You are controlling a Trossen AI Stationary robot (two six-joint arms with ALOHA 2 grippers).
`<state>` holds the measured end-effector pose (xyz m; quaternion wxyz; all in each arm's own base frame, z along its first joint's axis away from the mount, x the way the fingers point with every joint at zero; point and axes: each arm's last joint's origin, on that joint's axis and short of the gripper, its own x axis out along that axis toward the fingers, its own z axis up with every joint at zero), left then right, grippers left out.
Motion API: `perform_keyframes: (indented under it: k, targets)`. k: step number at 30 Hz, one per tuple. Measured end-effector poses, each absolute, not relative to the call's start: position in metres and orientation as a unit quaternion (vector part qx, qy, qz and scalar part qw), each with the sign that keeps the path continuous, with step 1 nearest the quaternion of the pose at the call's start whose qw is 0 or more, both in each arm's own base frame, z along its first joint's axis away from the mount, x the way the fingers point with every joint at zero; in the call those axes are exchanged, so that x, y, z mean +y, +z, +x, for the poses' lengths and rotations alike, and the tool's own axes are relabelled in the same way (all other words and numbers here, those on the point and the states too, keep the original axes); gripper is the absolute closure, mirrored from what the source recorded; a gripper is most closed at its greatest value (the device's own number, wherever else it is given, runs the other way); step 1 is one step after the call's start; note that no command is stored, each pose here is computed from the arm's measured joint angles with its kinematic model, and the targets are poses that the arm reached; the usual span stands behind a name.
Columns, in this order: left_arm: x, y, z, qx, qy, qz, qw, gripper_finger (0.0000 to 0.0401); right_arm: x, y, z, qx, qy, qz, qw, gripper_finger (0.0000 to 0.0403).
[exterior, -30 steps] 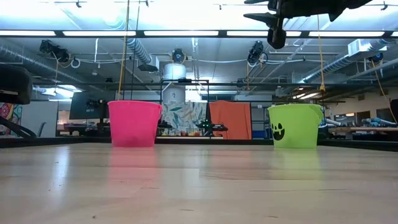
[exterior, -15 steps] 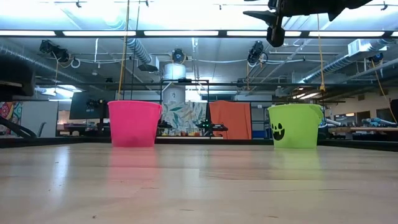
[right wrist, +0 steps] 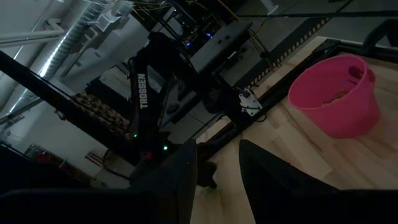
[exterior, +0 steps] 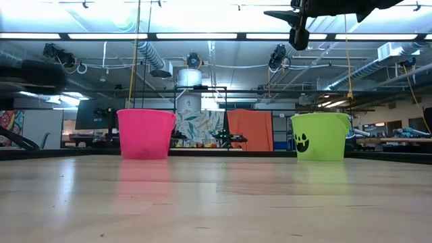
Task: Sort candy by brand, put in halloween buckets
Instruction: Put the green candy into the green bucket
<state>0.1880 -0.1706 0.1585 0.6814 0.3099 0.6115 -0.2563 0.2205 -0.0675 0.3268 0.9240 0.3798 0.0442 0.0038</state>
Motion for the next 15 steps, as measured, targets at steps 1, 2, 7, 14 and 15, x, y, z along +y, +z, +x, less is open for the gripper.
perform_keyframes:
  k: [1,2,7,14,15]
  targets:
    - [-0.167,0.159,0.19,0.615,-0.248,0.308,0.681,0.0388,-0.067,0.327,0.221,0.045,0.006,0.38,0.924,0.0271]
    - [-0.164,0.158,0.192,0.62,-0.242,0.305,0.681,0.0387,-0.066,0.327,0.221,0.046,0.008,0.38,0.924,0.0271]
    - [-0.141,0.163,0.209,0.621,-0.162,0.275,0.716,0.0385,-0.06,0.327,0.223,0.051,0.02,0.379,0.924,0.0271]
    - [-0.098,0.195,0.257,0.526,0.006,0.169,0.833,0.0385,-0.054,0.326,0.224,0.057,0.02,0.378,0.924,0.0271]
    - [-0.092,0.201,0.264,0.507,0.026,0.148,0.849,0.0385,-0.053,0.325,0.225,0.058,0.021,0.377,0.924,0.0271]
